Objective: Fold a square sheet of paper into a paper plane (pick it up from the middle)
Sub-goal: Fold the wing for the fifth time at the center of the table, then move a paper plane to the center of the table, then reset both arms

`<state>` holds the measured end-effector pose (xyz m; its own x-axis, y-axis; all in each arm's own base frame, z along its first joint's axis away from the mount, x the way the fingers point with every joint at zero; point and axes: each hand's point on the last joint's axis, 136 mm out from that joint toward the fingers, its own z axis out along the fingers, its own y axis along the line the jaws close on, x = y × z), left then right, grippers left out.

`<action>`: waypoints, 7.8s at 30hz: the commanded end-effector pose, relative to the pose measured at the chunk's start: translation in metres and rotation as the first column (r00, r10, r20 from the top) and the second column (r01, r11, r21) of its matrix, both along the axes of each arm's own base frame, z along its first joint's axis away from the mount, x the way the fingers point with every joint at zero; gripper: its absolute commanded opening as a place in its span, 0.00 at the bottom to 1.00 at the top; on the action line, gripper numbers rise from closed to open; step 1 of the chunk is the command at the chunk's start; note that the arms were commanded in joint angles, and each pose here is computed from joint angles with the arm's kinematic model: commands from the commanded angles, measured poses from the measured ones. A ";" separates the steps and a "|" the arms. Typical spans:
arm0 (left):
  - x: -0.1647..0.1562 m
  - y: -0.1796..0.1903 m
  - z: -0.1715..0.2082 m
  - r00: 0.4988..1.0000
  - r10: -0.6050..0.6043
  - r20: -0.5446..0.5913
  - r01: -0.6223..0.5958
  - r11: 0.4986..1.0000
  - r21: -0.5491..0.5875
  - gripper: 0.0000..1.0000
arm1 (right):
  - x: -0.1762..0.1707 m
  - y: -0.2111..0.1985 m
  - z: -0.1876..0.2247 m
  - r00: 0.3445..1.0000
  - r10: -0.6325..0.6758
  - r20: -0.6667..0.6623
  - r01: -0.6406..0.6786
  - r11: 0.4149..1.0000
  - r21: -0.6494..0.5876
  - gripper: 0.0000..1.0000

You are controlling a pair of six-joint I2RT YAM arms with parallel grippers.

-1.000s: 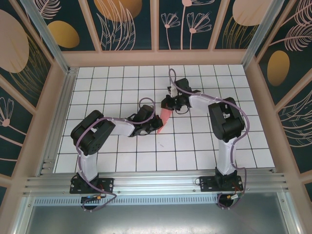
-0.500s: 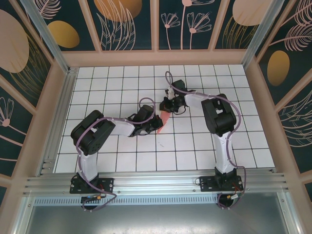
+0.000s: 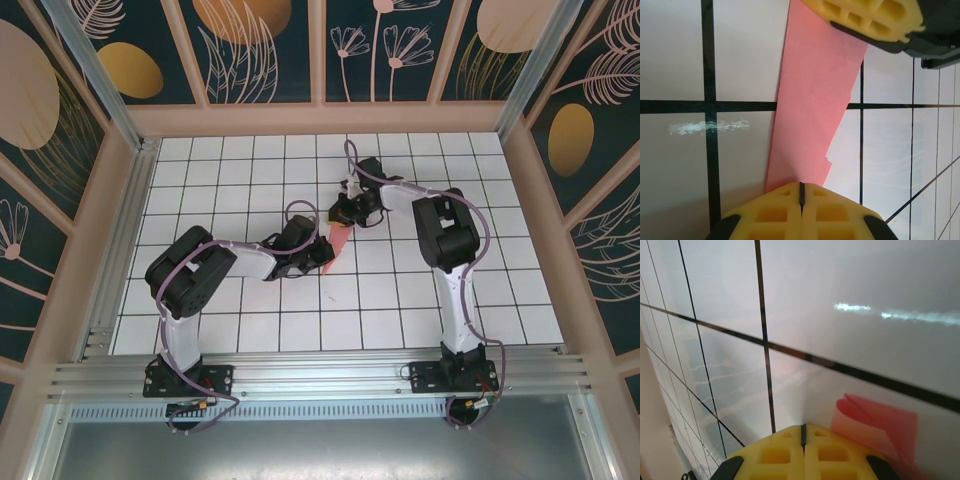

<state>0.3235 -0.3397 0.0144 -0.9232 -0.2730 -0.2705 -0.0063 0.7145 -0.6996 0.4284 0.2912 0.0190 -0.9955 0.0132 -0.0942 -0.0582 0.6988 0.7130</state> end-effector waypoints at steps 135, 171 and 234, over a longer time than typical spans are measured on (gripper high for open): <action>0.024 0.083 0.070 0.950 0.312 -0.003 -0.306 0.930 -0.201 0.54 | -0.015 -0.037 0.047 0.919 -0.055 0.390 0.305 0.725 -0.617 0.00; 0.028 0.313 0.182 0.552 0.517 0.654 -0.810 0.517 0.275 0.98 | 0.039 -0.198 0.249 0.499 -0.285 0.819 0.776 0.567 -0.276 0.99; 0.040 0.375 0.131 0.371 0.171 0.913 -0.821 0.519 0.237 0.99 | -0.055 -0.313 0.104 0.183 -0.191 0.964 0.794 0.607 -0.030 0.99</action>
